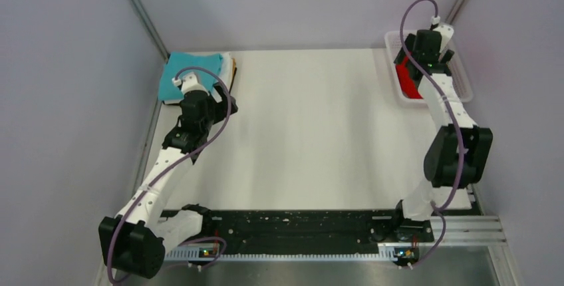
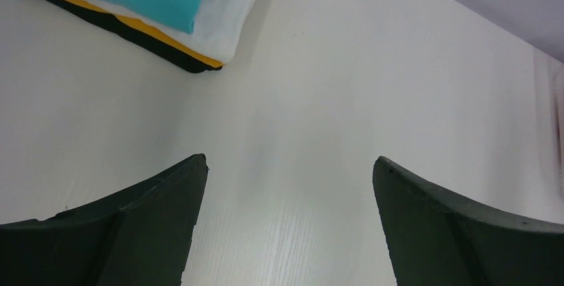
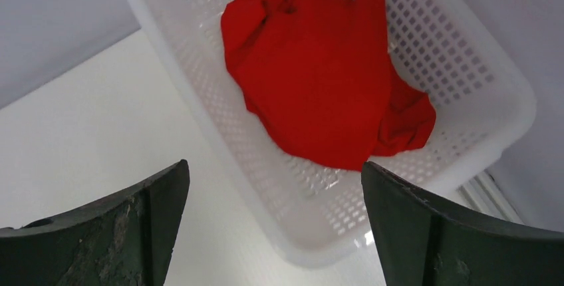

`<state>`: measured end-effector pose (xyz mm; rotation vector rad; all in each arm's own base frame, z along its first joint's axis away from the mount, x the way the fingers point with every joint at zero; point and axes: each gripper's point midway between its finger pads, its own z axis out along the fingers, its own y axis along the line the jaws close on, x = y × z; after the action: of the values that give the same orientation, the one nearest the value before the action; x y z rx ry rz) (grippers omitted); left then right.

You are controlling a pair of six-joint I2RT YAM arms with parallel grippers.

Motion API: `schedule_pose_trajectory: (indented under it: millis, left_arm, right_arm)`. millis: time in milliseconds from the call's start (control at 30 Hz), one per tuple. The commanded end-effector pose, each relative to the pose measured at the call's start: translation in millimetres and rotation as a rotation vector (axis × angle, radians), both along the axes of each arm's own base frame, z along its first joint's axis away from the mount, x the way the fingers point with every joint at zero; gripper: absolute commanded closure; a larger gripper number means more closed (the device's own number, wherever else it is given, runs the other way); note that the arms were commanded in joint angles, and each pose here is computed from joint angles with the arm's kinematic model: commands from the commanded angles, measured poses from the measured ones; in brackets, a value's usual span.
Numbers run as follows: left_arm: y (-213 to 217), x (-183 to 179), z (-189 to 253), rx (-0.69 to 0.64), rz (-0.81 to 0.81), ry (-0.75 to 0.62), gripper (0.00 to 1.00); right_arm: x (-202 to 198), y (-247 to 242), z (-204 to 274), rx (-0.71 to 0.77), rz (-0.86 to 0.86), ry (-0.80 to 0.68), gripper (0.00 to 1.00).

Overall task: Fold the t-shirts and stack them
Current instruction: Grab crumpled tshirt from bin with the right arm

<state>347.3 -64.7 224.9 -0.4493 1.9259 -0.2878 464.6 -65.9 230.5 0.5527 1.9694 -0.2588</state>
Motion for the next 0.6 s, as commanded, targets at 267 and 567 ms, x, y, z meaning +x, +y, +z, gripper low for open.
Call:
schedule_pose_trajectory:
  millis: [267, 567]
  left_arm:
    - [0, -2, -7, -0.066, 0.056, 0.007, 0.01]
    - [11, -11, -4, -0.058, 0.112, 0.002, 0.01]
  right_arm:
    - [119, -116, -87, 0.107, -0.113, 0.173, 0.01]
    - [140, -115, -185, 0.214, -0.113, 0.274, 0.09]
